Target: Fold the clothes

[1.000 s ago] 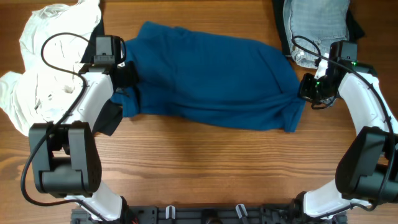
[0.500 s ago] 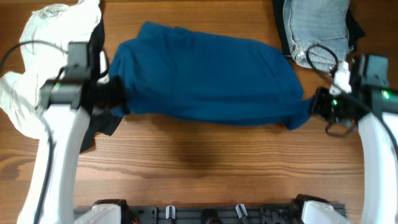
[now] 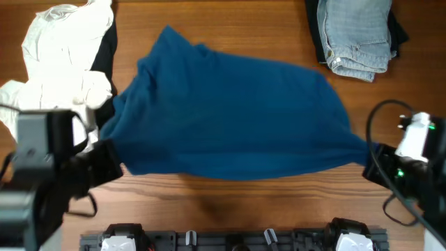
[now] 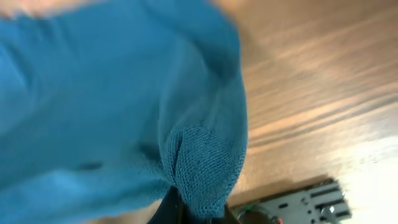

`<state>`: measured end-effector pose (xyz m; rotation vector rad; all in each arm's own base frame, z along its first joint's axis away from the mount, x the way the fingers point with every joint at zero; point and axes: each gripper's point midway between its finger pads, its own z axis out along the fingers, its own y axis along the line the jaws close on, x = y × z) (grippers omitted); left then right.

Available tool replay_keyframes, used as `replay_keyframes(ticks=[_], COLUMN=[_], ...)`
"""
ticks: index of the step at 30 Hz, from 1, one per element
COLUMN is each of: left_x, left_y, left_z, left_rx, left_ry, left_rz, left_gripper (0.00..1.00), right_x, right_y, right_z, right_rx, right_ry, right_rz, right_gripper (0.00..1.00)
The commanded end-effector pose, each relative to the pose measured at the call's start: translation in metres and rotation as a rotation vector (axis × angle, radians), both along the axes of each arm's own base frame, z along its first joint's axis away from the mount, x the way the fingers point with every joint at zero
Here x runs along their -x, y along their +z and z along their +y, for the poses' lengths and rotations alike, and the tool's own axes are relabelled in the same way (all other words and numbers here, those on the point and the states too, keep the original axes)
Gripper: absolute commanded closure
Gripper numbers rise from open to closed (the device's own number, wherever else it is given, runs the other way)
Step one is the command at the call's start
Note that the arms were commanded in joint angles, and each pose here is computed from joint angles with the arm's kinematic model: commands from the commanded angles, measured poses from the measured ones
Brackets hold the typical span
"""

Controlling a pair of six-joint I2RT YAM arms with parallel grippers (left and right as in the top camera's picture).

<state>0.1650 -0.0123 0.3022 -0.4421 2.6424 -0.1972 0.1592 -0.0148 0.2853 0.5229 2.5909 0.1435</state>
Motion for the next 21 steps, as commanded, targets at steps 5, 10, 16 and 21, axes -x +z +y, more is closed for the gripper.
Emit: replay_keyframes(ticks=[5, 10, 16, 21], left_x=[0.011, 0.011, -0.019, -0.06], left_y=[0.024, 0.025, 0.024, 0.014], left_z=[0.026, 0.045, 0.052, 0.064], left_rx=[-0.115, -0.191, -0.218, -0.226], left_ry=[0.094, 0.189, 0.227, 0.279], left_rz=[-0.1, -0.098, -0.094, -0.065], left_gripper=[0.96, 0.96, 0.96, 0.96], right_x=[0.0, 0.005, -0.023, -0.049], right_y=[0.013, 0.013, 0.016, 0.01], right_z=[-0.006, -0.028, -0.043, -0.069], right_rx=[0.037, 0.121, 0.087, 0.05], right_ry=[-0.019, -0.119, -0.195, -0.302], right_rz=[-0.038, -0.018, -0.064, -0.059], right_gripper=[0.96, 0.96, 0.96, 0.96])
